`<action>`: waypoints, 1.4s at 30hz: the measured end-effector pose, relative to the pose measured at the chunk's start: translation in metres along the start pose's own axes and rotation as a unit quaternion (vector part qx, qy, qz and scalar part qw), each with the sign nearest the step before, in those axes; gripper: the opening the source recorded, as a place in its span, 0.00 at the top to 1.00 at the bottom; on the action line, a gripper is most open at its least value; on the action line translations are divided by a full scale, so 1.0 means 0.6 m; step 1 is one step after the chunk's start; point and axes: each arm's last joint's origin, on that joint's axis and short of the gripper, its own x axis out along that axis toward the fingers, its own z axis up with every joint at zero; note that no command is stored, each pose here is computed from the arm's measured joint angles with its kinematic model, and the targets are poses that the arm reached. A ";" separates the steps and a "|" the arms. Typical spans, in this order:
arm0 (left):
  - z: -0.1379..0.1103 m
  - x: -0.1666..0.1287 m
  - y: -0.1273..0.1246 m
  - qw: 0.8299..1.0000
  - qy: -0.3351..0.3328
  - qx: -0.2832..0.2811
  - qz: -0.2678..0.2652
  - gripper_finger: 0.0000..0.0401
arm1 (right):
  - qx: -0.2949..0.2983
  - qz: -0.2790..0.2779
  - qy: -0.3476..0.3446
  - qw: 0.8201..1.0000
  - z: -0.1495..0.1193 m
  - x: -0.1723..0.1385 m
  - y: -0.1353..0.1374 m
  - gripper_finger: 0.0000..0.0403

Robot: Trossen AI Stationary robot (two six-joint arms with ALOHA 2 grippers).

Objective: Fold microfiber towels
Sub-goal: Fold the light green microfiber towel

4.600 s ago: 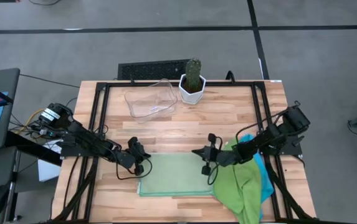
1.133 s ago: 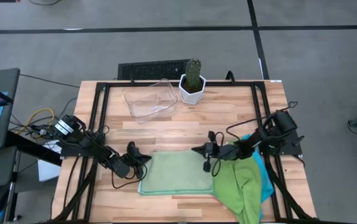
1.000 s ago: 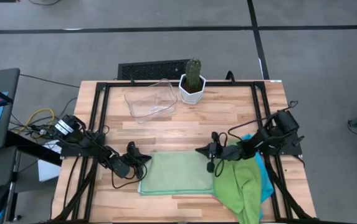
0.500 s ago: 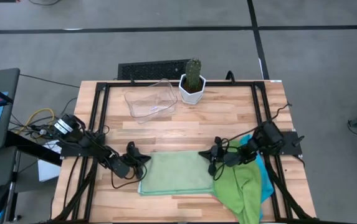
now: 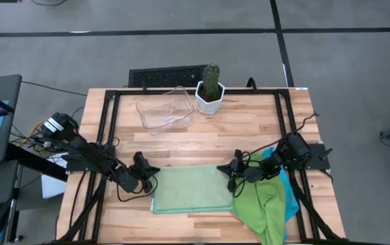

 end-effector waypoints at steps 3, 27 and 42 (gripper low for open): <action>0.007 -0.004 -0.001 1.000 -0.018 -0.001 0.004 1.00 | 0.000 0.000 0.000 1.000 0.000 0.000 0.000 0.97; -0.040 0.042 0.004 0.998 -0.038 -0.020 0.049 1.00 | -0.002 0.008 -0.025 1.000 0.017 -0.006 -0.001 0.96; -0.040 0.041 0.004 0.998 -0.036 -0.007 0.047 1.00 | -0.068 0.102 -0.100 0.987 0.157 0.048 0.015 0.97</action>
